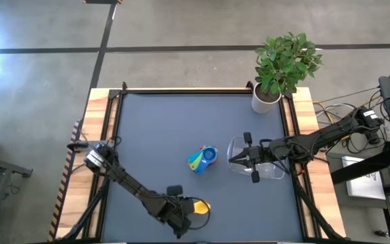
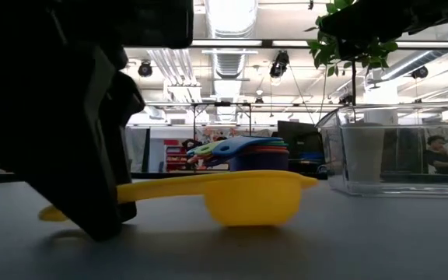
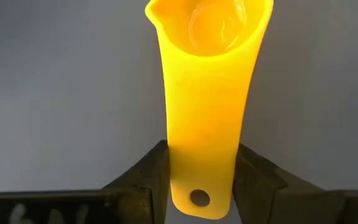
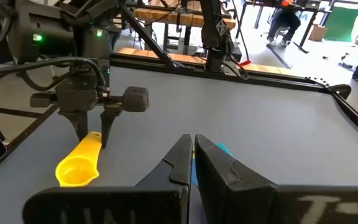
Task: Nest measuring cups in basket
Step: Stack the yellow measuring cup on the blue measuring cup, then put the nested measuring cups into the transparent bin
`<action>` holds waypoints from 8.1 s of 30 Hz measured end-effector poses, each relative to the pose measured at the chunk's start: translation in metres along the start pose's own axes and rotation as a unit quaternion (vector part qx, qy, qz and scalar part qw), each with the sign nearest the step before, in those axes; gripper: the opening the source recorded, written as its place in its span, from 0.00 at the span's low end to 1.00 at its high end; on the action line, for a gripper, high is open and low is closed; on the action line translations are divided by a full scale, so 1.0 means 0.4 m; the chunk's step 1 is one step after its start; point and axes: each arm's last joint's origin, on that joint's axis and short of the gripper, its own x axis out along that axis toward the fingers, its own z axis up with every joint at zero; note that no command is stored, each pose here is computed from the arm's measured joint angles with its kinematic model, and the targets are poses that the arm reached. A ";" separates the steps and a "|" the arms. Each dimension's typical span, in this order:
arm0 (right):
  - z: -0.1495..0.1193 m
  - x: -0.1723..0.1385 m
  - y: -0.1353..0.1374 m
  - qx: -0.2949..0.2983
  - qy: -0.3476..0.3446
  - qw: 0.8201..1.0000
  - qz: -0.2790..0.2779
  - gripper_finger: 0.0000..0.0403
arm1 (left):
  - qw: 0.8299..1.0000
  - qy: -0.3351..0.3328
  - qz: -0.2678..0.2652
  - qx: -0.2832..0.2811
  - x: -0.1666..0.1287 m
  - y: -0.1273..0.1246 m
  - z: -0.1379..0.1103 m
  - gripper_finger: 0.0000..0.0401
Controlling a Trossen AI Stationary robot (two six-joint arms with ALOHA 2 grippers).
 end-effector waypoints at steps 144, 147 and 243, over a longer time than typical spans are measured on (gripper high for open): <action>-0.056 0.529 0.062 -0.180 0.458 0.867 -0.082 0.02 | 0.950 -0.226 -0.039 -0.212 0.014 0.525 0.052 0.00; -0.039 0.514 0.084 -0.173 0.455 0.870 -0.070 0.02 | 0.952 -0.223 -0.027 -0.206 -0.016 0.531 0.047 0.00; 0.188 -0.032 0.095 -0.048 -0.027 0.996 0.063 0.02 | 0.990 -0.038 0.104 -0.082 -0.009 0.432 0.210 0.77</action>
